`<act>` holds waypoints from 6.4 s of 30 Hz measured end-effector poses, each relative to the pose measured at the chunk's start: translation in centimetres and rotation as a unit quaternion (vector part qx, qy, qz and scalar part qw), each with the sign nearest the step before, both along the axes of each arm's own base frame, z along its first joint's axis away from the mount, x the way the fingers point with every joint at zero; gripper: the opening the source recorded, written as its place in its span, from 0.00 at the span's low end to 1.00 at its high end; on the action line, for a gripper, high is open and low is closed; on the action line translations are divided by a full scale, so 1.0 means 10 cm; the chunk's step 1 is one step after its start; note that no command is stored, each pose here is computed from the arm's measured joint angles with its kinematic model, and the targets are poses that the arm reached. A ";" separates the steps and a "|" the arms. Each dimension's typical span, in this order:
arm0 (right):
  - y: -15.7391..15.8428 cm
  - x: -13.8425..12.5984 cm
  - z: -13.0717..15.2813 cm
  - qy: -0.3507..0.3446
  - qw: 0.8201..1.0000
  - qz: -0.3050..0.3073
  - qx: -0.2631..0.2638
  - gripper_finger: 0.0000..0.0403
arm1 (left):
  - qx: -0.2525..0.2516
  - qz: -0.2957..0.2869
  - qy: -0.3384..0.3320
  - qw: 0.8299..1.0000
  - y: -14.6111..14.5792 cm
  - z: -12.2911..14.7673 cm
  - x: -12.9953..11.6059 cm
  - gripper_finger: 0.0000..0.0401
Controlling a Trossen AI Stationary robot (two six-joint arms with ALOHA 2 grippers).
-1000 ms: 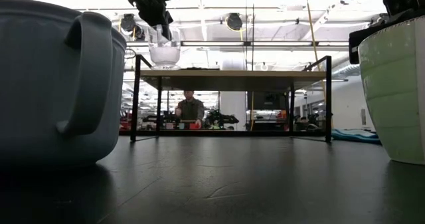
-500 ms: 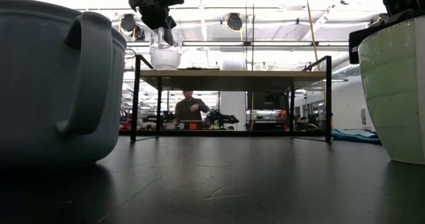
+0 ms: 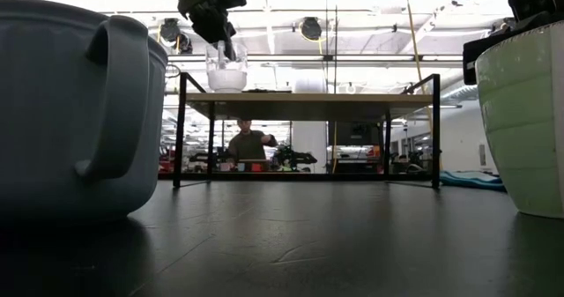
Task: Stack small to large cups/mugs on shelf
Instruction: Put the transparent mug on the shelf, then put the gray mug on the shelf
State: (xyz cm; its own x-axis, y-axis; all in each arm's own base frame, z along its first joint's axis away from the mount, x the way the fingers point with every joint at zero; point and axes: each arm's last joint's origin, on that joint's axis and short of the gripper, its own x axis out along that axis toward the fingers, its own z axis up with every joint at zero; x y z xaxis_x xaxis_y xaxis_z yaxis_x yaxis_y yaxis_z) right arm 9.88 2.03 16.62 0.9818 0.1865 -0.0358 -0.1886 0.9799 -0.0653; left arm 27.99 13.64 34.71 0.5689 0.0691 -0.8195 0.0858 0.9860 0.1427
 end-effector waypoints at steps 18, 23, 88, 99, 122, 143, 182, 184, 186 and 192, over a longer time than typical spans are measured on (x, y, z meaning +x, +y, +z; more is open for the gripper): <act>0.00 0.00 0.00 0.000 1.000 0.000 0.000 0.00 | -0.003 0.002 0.012 1.000 0.09 -0.09 0.06 0.00; 0.00 0.00 0.00 0.000 1.000 0.000 0.000 0.00 | -0.006 0.002 0.011 1.000 0.08 -0.09 0.06 0.00; 0.00 0.00 0.00 0.000 1.000 0.000 0.000 0.00 | 0.015 0.002 0.005 1.000 -0.05 0.04 0.03 0.20; 0.00 0.00 0.00 0.000 1.000 0.000 0.000 0.00 | 0.034 -0.002 -0.037 0.999 -0.19 0.36 -0.08 0.20; 0.00 0.00 0.00 0.002 1.000 0.000 0.009 0.00 | 0.014 -0.068 -0.013 0.998 -0.49 0.36 -0.09 0.01; 0.00 0.01 -0.01 0.008 1.000 0.000 0.008 0.00 | -0.047 -0.082 -0.136 0.986 -0.95 0.53 -0.93 0.00; 0.00 0.01 -0.01 0.008 1.000 0.002 -0.001 0.00 | 0.001 -0.051 -0.360 0.932 -1.53 -0.86 -1.33 0.00; 0.00 0.01 -0.01 0.008 1.000 0.002 -0.001 0.00 | 0.000 -0.052 -0.367 0.929 -1.53 -0.85 -1.34 0.00; 0.00 0.01 -0.01 0.008 1.000 0.002 -0.001 0.00 | -0.002 -0.051 -0.373 0.926 -1.53 -0.84 -1.34 0.00; 0.00 0.01 -0.02 0.009 1.000 0.002 -0.002 0.00 | -0.026 -0.041 -0.385 0.922 -1.53 -0.83 -1.33 0.00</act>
